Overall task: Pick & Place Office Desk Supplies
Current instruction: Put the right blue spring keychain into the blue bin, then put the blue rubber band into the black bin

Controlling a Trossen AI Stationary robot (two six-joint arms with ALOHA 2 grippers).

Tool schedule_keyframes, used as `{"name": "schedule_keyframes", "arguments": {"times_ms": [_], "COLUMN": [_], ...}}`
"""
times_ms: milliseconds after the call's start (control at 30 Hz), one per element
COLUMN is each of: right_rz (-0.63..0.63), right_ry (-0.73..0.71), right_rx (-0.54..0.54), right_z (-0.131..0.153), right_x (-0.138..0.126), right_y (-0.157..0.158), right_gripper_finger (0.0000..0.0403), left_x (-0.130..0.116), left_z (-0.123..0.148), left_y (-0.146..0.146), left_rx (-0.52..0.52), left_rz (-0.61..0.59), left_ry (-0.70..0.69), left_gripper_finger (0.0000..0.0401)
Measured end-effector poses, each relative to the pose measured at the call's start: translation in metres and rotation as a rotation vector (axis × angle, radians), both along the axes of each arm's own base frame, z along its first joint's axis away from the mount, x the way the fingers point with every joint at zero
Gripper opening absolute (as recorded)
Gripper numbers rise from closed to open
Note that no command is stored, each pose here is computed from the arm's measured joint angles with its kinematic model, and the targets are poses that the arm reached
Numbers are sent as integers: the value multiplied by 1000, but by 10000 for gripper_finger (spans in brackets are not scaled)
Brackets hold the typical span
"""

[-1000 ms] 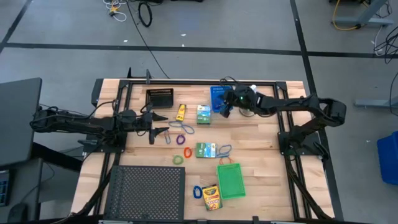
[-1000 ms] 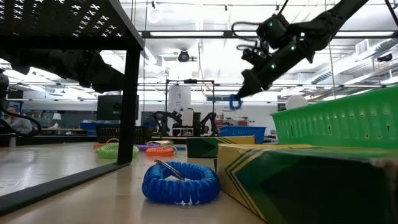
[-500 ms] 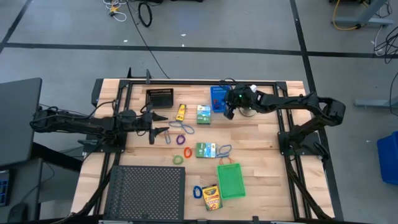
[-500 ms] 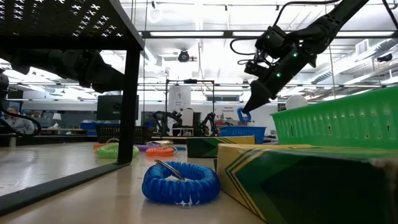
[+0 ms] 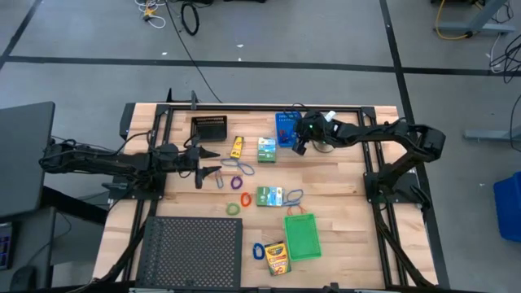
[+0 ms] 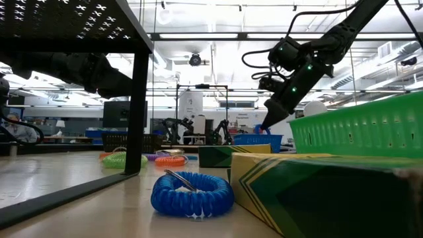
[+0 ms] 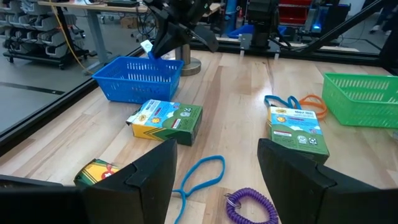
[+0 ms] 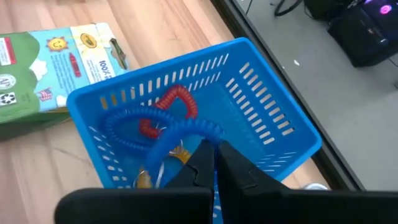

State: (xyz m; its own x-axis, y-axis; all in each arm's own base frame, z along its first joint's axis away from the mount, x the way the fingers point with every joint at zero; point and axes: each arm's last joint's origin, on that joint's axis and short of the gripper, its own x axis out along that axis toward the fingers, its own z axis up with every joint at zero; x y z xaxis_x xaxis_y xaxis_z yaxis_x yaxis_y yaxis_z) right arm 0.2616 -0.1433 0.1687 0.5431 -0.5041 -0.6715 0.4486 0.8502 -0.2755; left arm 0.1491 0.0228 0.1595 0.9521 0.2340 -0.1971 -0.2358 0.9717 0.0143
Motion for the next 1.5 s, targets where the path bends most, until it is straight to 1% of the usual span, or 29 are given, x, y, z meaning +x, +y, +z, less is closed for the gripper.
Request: {"name": "schedule_keyframes", "arguments": {"times_ms": [133, 200, 467, 633, 800, 900, 1000, 1100, 1233, 1300, 1500], "right_rz": [0, -2, 6, 3, 9, 47, 97, 154, 245, 287, 383], "right_ry": [-1, -2, 1, -29, -103, -164, -207, -228, -249, -265, -271], "right_rx": [1, 2, -2, -15, -48, -53, -56, -67, -82, -97, -107], "right_z": [0, 0, 0, 2, 9, 18, 26, 34, 41, 43, 45], "right_x": [0, 0, 0, 2, 6, 9, 12, 16, 22, 26, 32], "right_y": [0, 0, 1, 0, -2, 1, 11, 26, 48, 58, 82], "right_gripper_finger": [3, 12, 82, 132, 185, 205, 211, 207, 198, 194, 192], "left_x": [0, 0, 0, 0, 1, 1, 1, 2, 9, 16, 43], "left_z": [0, 0, 0, 0, 6, 8, 8, 9, 20, 25, 35], "left_y": [0, 0, 0, 0, 0, 0, 0, 0, 0, 1, 4], "left_rx": [0, 0, 0, -3, -1, 2, -5, -21, -32, -34, -34], "left_rz": [0, 0, 0, 1, -5, -6, -5, -6, -25, -34, -38], "left_ry": [0, 0, 0, -2, -61, -84, -88, -90, -81, -45, 162], "left_gripper_finger": [231, 231, 231, 231, 231, 231, 231, 231, 231, 231, 231]}}
